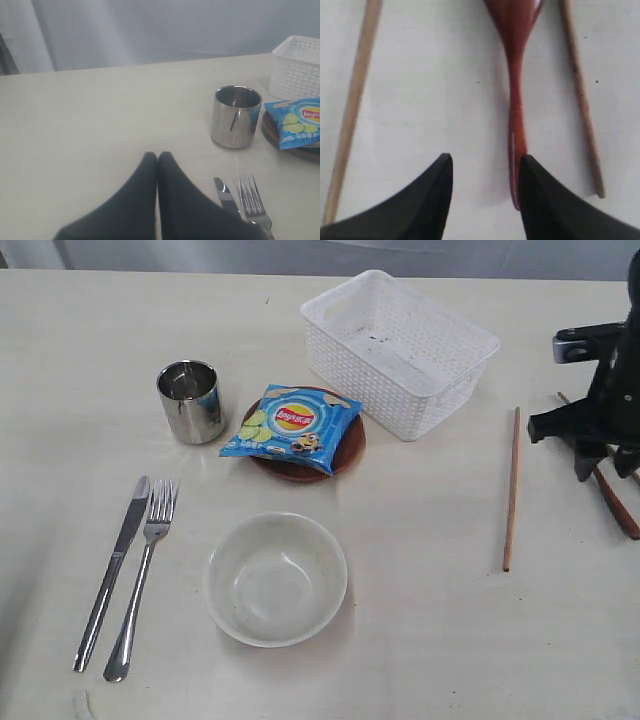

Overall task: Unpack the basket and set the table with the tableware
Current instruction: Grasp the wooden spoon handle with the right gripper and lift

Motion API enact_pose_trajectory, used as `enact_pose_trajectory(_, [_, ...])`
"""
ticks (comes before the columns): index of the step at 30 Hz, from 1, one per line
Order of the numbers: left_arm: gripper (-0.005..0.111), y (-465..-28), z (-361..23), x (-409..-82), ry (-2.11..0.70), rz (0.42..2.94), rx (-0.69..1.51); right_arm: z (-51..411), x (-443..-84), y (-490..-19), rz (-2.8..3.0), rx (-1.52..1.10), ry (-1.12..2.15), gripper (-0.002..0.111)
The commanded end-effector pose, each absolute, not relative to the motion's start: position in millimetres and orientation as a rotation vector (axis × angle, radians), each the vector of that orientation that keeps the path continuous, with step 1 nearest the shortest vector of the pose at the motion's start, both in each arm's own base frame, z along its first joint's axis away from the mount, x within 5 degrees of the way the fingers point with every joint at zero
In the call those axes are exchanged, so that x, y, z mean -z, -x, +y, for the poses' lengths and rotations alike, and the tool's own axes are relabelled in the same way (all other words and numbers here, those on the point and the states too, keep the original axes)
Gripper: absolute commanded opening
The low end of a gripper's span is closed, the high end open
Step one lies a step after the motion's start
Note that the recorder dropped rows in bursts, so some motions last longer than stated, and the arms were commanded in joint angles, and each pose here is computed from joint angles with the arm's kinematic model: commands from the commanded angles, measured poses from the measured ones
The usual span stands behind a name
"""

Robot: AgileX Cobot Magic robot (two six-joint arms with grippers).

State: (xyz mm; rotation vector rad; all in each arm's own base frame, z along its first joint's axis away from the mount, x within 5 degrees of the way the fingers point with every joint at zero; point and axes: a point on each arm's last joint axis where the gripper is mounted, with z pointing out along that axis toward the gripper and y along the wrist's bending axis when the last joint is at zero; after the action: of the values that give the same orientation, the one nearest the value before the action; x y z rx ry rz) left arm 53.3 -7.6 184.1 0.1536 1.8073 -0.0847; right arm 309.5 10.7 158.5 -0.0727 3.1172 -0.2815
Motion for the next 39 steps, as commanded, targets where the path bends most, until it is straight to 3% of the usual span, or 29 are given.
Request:
enact_pose_trajectory(1, [0.0, -53, -8, -184, -0.156, 1.799, 0.092, -5, -149, -315, 3.124, 0.289, 0.151, 0.041])
enact_pose_trajectory(14, [0.0, -53, -8, -184, -0.156, 1.799, 0.092, -8, -113, -334, 3.021, 0.359, 0.458, 0.04])
enact_pose_trajectory(21, [0.0, -53, -8, -184, -0.156, 1.799, 0.092, -7, -108, -339, 2.983, 0.34, 0.439, 0.04])
enact_pose_trajectory(23, [0.0, -53, -8, -184, -0.156, 1.799, 0.092, -7, -104, -338, 3.003, 0.344, 0.456, 0.035])
enact_pose_trajectory(29, [0.0, -53, -8, -184, -0.156, 1.799, 0.092, -7, -95, -334, 3.07, 0.339, 0.442, 0.0])
enact_pose_trajectory(39, [0.0, -53, -8, -184, -0.156, 1.799, 0.092, 10, -117, -333, 3.011, 0.307, 0.478, 0.0])
